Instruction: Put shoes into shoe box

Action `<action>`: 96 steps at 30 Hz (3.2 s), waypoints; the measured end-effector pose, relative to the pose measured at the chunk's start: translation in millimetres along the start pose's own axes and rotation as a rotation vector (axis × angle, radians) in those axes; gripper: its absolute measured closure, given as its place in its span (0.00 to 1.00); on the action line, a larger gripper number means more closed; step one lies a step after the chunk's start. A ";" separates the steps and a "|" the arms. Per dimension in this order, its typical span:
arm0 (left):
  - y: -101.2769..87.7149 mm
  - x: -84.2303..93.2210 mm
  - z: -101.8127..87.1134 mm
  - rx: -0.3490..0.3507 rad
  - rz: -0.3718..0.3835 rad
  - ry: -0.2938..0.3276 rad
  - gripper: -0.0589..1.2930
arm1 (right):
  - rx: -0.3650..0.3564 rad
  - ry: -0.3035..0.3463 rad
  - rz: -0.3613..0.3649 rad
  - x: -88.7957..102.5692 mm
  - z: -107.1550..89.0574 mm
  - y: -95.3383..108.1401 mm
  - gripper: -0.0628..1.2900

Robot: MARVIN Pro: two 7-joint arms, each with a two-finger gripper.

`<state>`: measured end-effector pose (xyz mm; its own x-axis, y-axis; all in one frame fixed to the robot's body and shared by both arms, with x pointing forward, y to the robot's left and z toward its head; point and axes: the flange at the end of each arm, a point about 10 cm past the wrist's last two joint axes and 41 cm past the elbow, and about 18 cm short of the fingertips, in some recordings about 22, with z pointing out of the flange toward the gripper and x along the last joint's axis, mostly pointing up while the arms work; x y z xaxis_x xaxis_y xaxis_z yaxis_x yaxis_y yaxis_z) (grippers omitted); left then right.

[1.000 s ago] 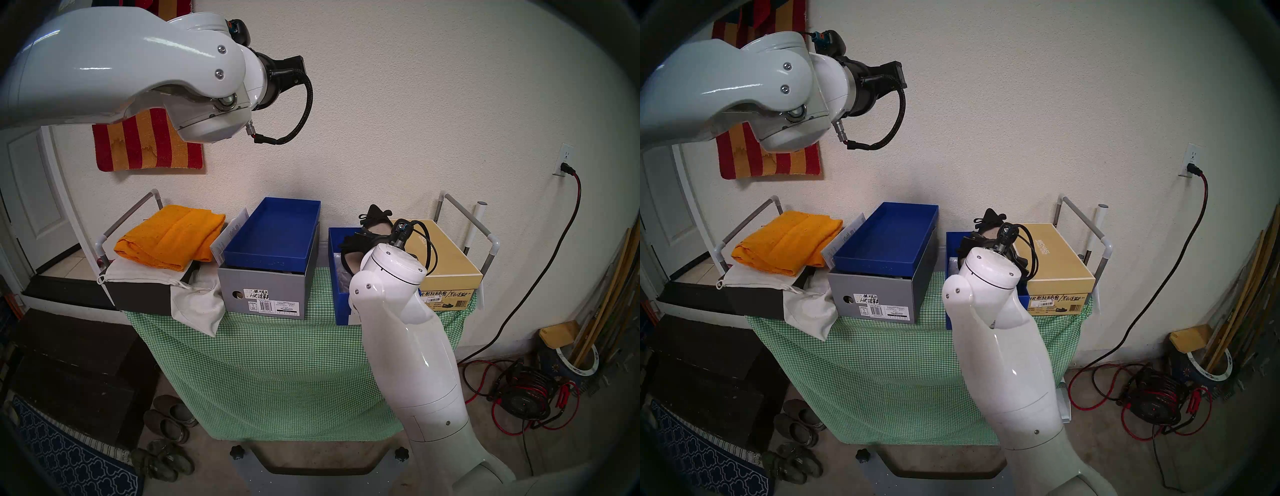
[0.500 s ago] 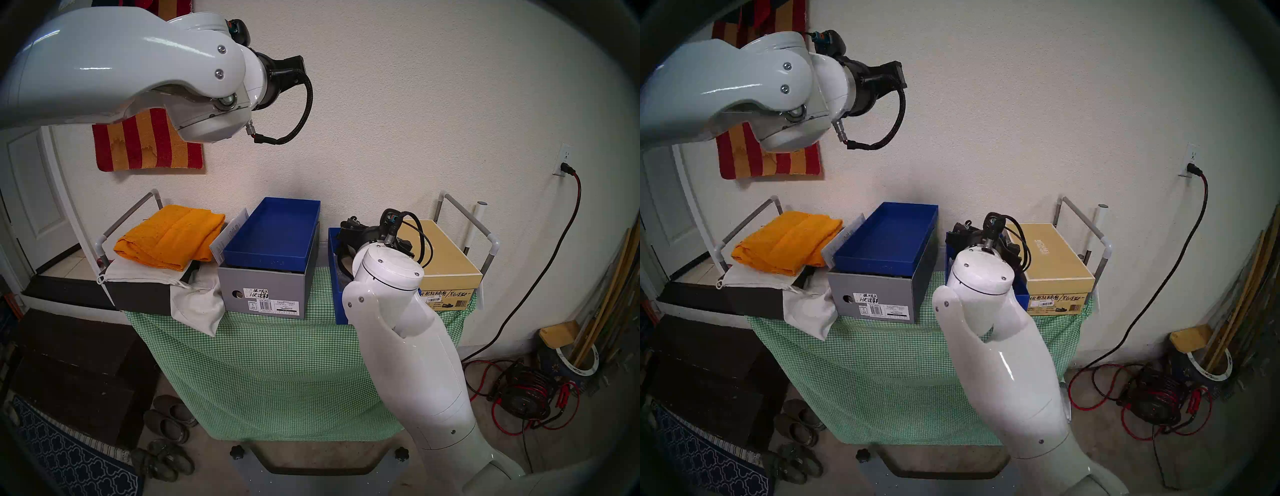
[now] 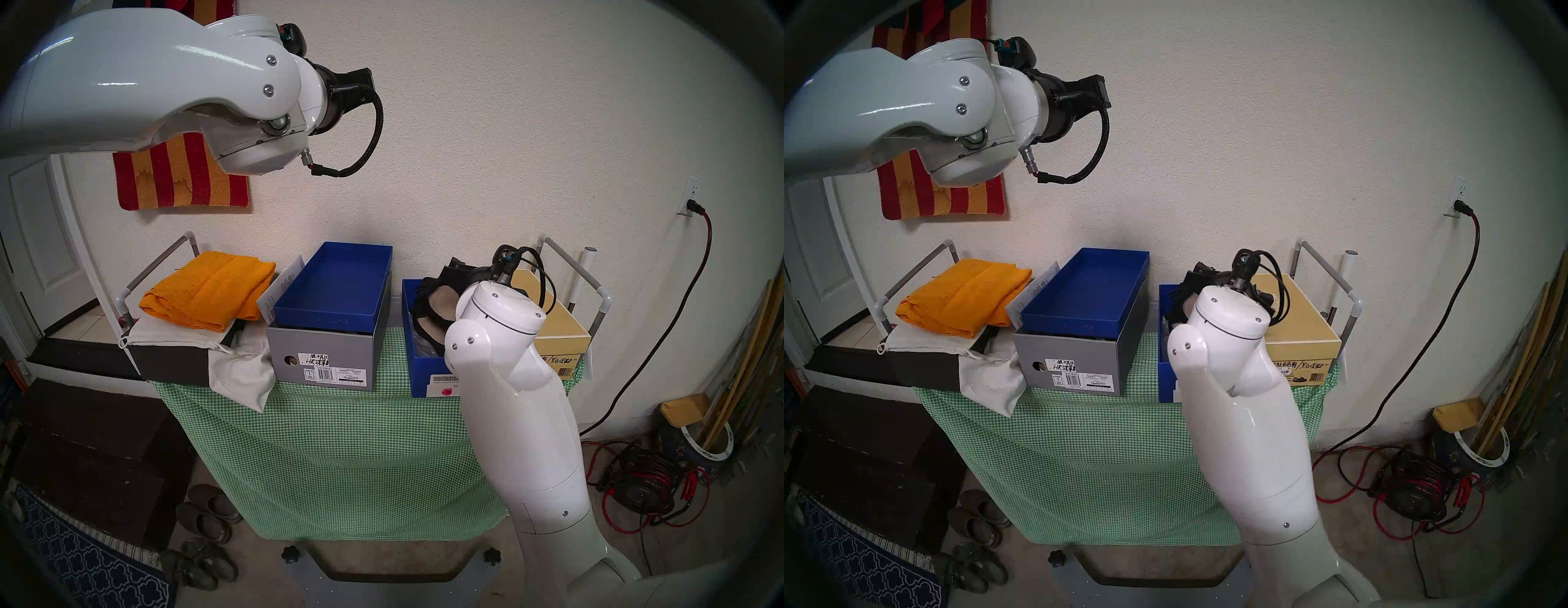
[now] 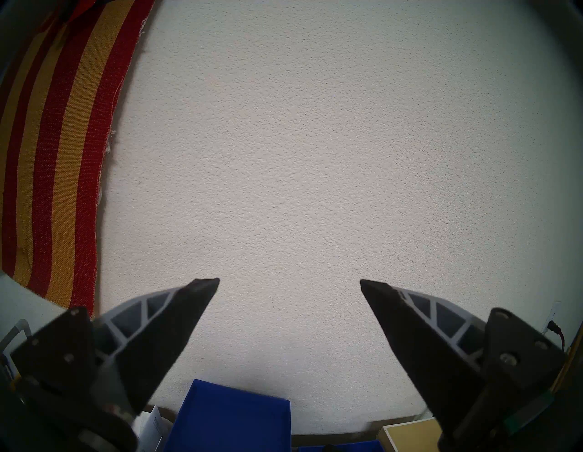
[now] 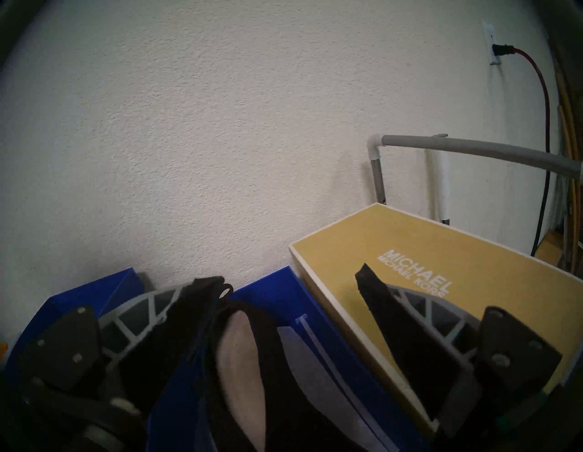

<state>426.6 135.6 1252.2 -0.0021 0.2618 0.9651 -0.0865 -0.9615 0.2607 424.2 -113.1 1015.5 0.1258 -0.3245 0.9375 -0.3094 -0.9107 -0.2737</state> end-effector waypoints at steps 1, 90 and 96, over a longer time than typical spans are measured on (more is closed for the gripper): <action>0.0 0.0 0.0 0.000 0.000 0.000 0.02 | 0.001 -0.002 0.002 0.5 0.5 0.0 0.07; 0.0 0.1 0.0 0.000 0.000 0.000 0.02 | 0.236 0.748 0.084 186.8 -26.1 59.3 0.06; 0.0 0.1 0.0 0.000 0.000 0.000 0.02 | 0.235 0.755 0.105 186.4 -27.4 60.0 0.06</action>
<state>426.6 135.7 1252.3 -0.0024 0.2623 0.9650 -0.0867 -0.9614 0.2612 403.3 -221.2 1179.7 -0.5913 -0.2269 0.7739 -0.0672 -0.9424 -0.3276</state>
